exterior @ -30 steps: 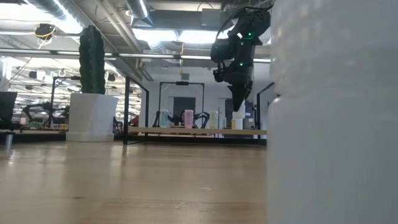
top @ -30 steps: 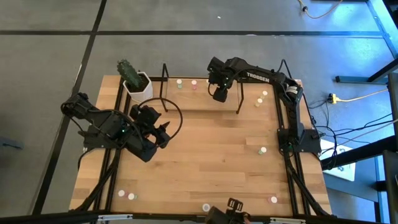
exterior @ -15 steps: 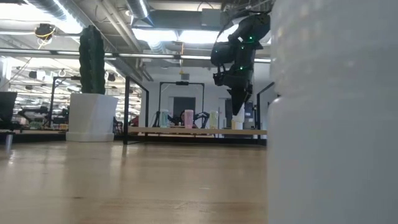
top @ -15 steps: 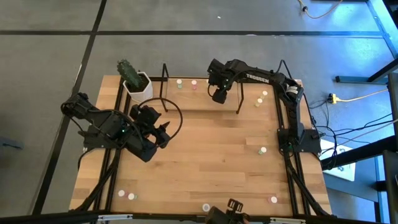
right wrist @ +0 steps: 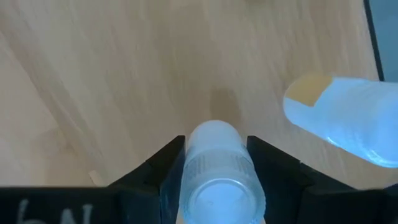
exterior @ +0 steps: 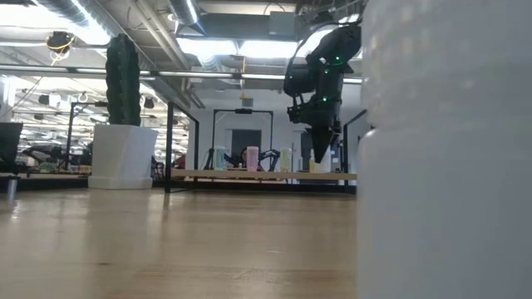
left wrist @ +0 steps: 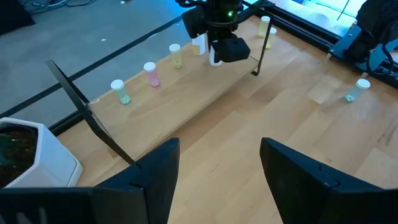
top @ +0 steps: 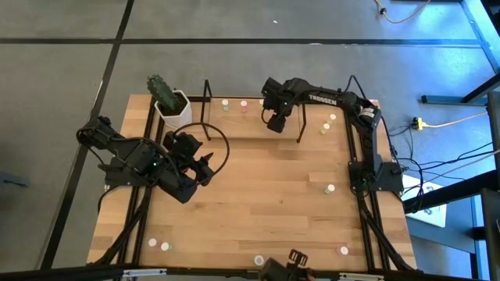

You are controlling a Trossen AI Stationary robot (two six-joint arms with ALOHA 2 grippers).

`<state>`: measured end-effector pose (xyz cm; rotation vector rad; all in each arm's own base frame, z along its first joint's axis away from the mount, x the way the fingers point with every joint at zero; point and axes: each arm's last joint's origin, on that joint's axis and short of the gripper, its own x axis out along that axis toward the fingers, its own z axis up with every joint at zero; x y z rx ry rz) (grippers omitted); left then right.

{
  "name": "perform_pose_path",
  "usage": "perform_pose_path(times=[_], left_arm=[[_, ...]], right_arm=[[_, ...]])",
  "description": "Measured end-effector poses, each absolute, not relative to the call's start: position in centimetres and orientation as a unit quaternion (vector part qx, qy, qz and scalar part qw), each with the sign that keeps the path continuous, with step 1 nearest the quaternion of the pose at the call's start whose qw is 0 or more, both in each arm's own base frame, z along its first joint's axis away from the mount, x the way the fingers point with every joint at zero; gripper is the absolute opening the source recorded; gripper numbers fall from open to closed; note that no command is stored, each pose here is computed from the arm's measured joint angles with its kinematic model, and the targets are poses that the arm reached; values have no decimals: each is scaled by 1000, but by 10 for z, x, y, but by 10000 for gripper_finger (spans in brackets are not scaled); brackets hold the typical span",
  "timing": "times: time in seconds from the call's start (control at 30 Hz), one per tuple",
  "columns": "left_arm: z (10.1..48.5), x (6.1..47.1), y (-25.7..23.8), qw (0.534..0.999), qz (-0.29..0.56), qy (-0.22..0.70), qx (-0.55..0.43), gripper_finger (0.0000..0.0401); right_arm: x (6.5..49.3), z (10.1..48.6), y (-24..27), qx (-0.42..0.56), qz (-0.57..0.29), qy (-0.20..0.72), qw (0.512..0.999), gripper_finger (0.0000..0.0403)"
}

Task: Pick and place medicine bottles onto shelf by color
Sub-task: Put the top white pill bottle on the shelf aligned with the other white pill bottle

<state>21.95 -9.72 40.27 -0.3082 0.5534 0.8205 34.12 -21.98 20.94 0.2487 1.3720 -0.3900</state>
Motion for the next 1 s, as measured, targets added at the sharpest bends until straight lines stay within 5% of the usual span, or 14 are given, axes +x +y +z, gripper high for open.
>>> perform_pose_path(times=[0.53,1.0], left_arm=[[403,219,-97,869,392,264,-147,218],[403,219,-97,869,392,264,-147,218]], right_arm=[[335,209,-227,121,-184,631,744,167],[337,210,-228,127,-177,621,752,218]])
